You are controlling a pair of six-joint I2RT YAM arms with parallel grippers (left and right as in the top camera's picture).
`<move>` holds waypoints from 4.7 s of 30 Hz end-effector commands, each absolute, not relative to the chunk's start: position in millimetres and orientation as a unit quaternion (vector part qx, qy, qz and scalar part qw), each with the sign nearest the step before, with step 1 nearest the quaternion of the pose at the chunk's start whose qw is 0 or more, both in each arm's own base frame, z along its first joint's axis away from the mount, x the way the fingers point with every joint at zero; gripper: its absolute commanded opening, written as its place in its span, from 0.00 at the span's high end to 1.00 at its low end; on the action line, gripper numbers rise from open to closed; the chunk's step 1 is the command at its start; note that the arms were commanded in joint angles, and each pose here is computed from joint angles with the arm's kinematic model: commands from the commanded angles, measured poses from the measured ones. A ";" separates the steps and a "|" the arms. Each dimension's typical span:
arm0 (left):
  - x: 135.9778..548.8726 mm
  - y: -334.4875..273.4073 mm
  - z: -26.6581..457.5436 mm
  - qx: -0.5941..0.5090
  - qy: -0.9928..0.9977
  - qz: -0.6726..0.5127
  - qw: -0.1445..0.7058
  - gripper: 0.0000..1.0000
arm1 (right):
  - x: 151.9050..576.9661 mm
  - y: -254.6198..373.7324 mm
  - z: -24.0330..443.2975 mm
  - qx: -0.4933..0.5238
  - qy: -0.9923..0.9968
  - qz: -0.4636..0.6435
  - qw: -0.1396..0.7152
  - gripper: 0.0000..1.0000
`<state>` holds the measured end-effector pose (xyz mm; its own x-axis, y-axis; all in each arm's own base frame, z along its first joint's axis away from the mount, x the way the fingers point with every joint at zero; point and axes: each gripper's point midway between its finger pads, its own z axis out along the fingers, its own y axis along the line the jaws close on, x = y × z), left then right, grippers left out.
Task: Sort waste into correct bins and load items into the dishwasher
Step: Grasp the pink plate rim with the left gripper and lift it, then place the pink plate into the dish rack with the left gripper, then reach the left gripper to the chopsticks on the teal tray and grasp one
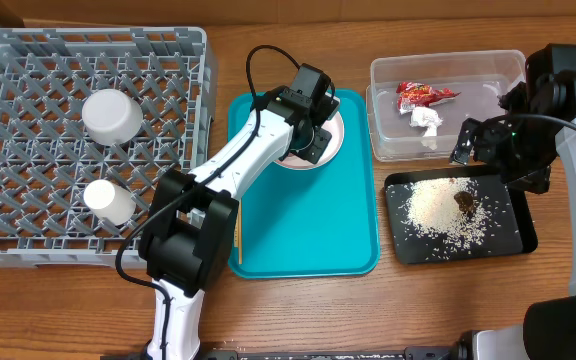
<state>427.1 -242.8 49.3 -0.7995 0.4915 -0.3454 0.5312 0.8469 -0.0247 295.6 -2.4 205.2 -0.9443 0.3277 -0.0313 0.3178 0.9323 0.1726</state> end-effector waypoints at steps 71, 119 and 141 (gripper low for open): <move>456.1 101.8 218.8 -0.091 0.821 -0.489 0.281 0.00 | 297.8 -3.3 215.7 0.167 0.981 0.081 0.048 0.00; 277.3 -135.8 32.9 -0.157 0.987 -0.021 -0.024 0.01 | 296.8 -3.2 215.6 0.167 0.981 0.081 0.046 0.00; 291.3 -135.3 5.5 -0.071 0.997 -0.026 0.029 0.00 | 296.9 -3.2 215.7 0.168 0.981 0.081 0.046 0.00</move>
<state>295.7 -137.1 14.5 -0.9792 -0.1950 -0.0556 -0.1898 0.9779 -0.0876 293.5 -2.2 205.0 -0.9445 0.3277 -0.0228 0.3193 0.9321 0.1707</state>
